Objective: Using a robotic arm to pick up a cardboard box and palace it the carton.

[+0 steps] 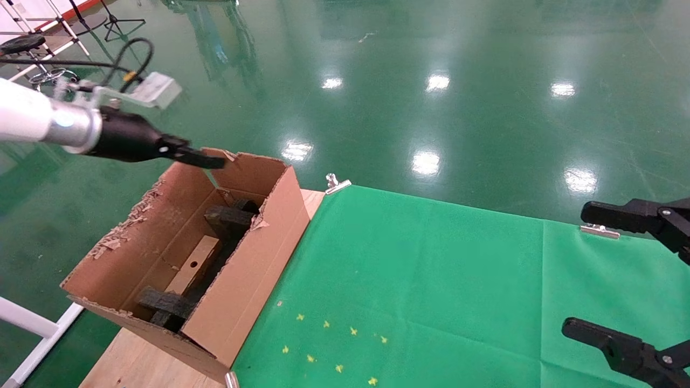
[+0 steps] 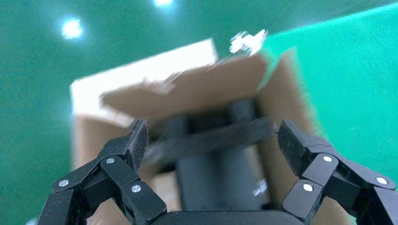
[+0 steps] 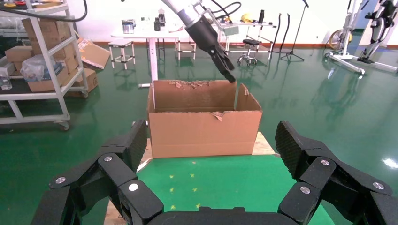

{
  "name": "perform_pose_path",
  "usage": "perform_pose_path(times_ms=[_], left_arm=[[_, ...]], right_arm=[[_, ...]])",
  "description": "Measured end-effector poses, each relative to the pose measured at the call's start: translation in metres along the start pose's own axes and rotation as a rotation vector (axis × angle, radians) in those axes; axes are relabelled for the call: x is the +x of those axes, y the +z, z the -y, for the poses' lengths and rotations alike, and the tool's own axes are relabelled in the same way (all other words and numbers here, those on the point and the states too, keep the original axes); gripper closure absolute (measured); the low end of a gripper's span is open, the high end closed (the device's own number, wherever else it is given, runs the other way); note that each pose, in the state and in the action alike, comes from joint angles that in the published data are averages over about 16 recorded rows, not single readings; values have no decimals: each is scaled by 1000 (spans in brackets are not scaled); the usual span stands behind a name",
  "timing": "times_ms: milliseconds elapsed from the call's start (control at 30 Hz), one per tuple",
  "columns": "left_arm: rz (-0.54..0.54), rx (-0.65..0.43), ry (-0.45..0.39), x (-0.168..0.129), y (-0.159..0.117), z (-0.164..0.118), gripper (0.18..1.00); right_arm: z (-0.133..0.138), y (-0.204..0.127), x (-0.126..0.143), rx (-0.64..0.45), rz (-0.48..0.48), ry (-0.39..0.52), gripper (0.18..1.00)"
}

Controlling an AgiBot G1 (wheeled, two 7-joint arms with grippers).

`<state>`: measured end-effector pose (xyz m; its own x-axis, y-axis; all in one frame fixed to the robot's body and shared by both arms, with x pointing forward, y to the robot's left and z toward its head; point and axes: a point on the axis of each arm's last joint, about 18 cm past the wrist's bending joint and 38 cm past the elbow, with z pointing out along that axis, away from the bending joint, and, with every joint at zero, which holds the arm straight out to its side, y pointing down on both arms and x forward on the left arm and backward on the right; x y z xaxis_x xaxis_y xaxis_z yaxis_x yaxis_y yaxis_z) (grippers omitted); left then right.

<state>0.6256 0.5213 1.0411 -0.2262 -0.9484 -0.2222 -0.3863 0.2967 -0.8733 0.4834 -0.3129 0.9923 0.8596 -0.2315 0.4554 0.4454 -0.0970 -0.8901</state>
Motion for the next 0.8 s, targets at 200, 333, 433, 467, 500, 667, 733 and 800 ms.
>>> perform_pose_path(times_ms=[200, 333, 433, 467, 500, 667, 733, 800], left_arm=[[-139, 65, 51, 36, 17, 3, 183], [-230, 113, 84, 60, 24, 4, 183], [-298, 152, 109, 78, 27, 4, 183], [-320, 165, 118, 84, 28, 4, 183], [-343, 179, 126, 90, 28, 4, 183], [-449, 250, 168, 118, 27, 3, 183], [-490, 280, 185, 129, 24, 3, 183], [-530, 310, 202, 139, 21, 2, 183]], right_arm=[[0, 0, 0, 0, 0, 0, 178], [0, 0, 0, 0, 0, 0, 178], [0, 0, 0, 0, 0, 0, 178], [0, 0, 0, 0, 0, 0, 178], [0, 0, 0, 0, 0, 0, 178], [0, 0, 0, 0, 0, 0, 178], [0, 0, 0, 0, 0, 0, 178], [0, 0, 0, 0, 0, 0, 178]])
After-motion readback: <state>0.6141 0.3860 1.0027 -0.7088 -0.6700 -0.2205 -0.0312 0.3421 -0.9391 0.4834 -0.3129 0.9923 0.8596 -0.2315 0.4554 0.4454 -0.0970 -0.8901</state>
